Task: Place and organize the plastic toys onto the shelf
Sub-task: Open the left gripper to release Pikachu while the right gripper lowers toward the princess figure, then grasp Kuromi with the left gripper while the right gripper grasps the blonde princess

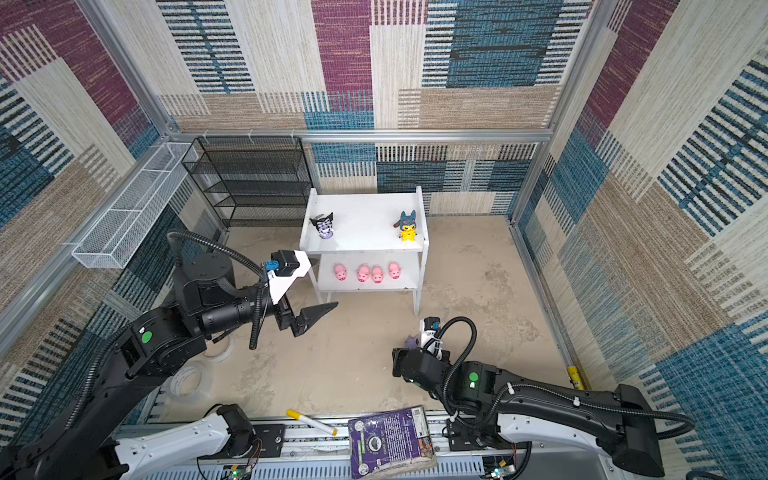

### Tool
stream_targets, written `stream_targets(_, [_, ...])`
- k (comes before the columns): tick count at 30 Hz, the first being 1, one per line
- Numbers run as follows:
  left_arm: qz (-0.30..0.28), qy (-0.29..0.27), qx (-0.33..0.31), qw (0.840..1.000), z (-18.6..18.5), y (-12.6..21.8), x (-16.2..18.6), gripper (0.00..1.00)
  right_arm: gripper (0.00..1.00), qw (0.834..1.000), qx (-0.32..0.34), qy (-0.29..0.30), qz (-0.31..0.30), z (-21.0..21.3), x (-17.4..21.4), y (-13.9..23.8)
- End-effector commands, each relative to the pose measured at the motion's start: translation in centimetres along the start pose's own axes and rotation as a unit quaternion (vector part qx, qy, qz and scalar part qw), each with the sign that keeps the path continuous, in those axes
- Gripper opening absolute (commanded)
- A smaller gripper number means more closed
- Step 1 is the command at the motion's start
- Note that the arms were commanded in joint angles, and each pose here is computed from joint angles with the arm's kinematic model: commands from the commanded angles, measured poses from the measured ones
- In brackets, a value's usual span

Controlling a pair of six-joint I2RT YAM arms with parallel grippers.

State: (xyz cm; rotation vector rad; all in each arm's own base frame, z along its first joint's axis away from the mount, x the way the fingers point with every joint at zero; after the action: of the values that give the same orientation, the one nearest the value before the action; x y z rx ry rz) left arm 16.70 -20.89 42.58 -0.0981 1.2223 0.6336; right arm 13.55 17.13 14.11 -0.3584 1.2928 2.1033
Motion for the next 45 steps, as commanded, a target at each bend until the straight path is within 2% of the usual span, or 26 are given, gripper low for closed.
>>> stream_targets(1, [0.005,0.035,-0.015,0.999,0.0,0.6,0.7,0.98,0.91,0.999,-0.024,-0.022,0.034,0.8,0.9,-0.9])
stream_targets(5, [0.014,0.057,-0.005,0.998,-1.0,1.0,2.2,0.98,0.87,0.997,-0.025,0.005,0.068,0.9,2.1,-2.5])
stream_targets(8, [0.029,0.072,-0.022,0.997,-0.9,1.4,2.9,0.98,0.86,0.996,-0.018,0.025,0.084,0.9,2.8,-3.2])
stream_targets(12, [0.061,0.08,-0.073,0.992,1.0,1.4,2.6,0.98,0.86,0.994,0.001,0.041,0.101,0.0,3.8,-4.2])
stream_targets(16, [0.085,0.064,-0.102,0.989,2.8,0.3,1.9,0.98,0.85,0.993,0.013,0.047,0.107,-0.8,4.3,-5.0])
stream_targets(23, [0.077,0.055,-0.139,0.986,6.3,-1.0,0.3,0.98,0.73,0.992,0.018,0.054,0.109,-1.1,4.7,-5.6])
stream_targets(30, [0.044,0.085,-0.12,0.988,10.4,-2.5,-1.0,0.98,0.59,0.991,0.026,0.072,0.114,-1.4,4.9,-5.9])
stream_targets(37, [0.063,0.105,-0.092,0.988,13.3,-4.9,-0.5,0.94,0.49,0.99,0.018,0.078,0.114,-1.4,4.9,-6.1])
stream_targets(45, [0.087,0.113,-0.032,0.989,13.6,-6.2,0.9,0.87,0.47,0.989,0.001,0.095,0.11,-0.8,4.5,-6.3])
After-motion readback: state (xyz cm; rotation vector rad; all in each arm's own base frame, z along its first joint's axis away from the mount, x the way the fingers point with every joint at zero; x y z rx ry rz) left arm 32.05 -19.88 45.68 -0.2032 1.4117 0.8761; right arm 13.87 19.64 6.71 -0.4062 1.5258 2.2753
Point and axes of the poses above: each gripper's point midway between its finger pads, its own y axis back along the fingers, its own z axis along the line the jaws close on, x = y × z, the point moved 4 cm from there along y, back along the fingers, and after that the axes turned 12 degrees about -y, right-handed, at the moved point
